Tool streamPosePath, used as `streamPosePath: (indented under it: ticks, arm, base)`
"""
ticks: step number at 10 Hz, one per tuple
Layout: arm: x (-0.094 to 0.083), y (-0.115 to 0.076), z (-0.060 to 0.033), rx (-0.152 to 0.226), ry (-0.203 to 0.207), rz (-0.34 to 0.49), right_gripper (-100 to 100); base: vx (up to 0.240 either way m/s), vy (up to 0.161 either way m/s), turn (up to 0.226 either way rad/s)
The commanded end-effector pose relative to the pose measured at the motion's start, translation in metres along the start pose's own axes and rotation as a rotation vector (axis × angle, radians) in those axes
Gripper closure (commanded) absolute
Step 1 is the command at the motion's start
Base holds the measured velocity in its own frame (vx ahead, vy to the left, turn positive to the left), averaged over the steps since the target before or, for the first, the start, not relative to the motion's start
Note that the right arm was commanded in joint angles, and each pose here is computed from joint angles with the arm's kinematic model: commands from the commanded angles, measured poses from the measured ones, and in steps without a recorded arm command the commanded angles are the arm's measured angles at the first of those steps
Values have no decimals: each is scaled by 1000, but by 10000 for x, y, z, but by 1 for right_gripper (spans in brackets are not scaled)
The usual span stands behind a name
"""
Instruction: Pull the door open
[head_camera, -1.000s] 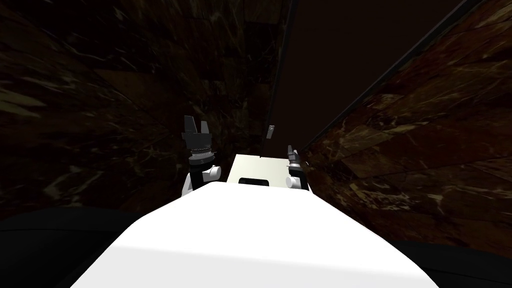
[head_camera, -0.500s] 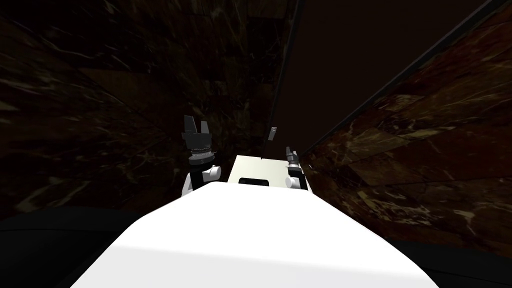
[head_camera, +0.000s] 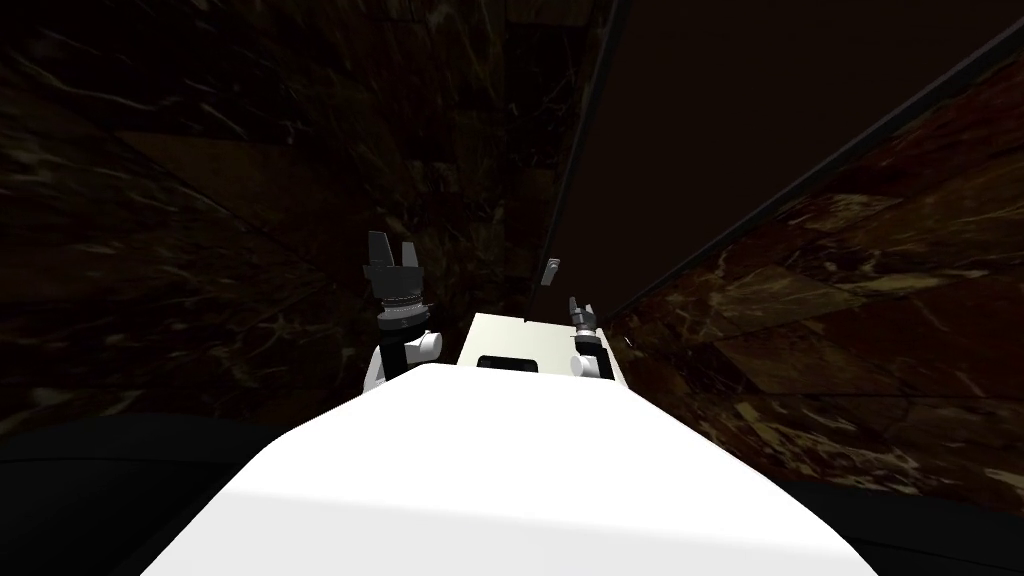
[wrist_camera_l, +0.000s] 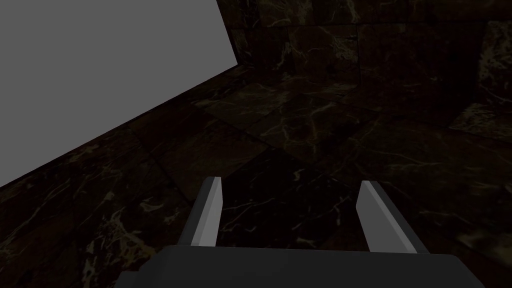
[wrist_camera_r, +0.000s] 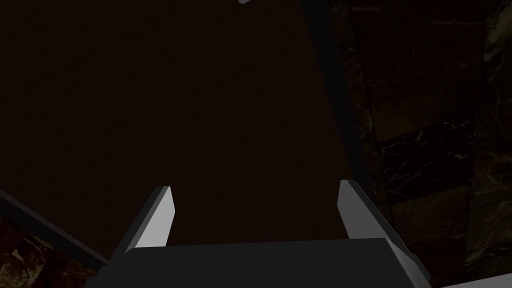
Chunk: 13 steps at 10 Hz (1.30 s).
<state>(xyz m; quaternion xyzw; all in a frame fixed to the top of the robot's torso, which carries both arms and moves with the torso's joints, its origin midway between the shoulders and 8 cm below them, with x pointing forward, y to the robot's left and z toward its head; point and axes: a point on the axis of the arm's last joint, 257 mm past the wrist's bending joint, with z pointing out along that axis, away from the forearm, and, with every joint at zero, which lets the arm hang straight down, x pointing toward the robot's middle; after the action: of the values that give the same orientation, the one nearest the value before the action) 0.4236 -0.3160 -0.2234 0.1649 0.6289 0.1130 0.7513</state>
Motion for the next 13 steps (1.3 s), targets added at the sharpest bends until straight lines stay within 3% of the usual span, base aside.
streamPosePath:
  ticks: [1, 13]
  arm:
    - [68, -41, -9, 6, 16, -47, -100]
    - [458, -280, -91, 30, 111, -300, -100]
  base:
    - [124, 11, 48]
    - [100, 9, 39]
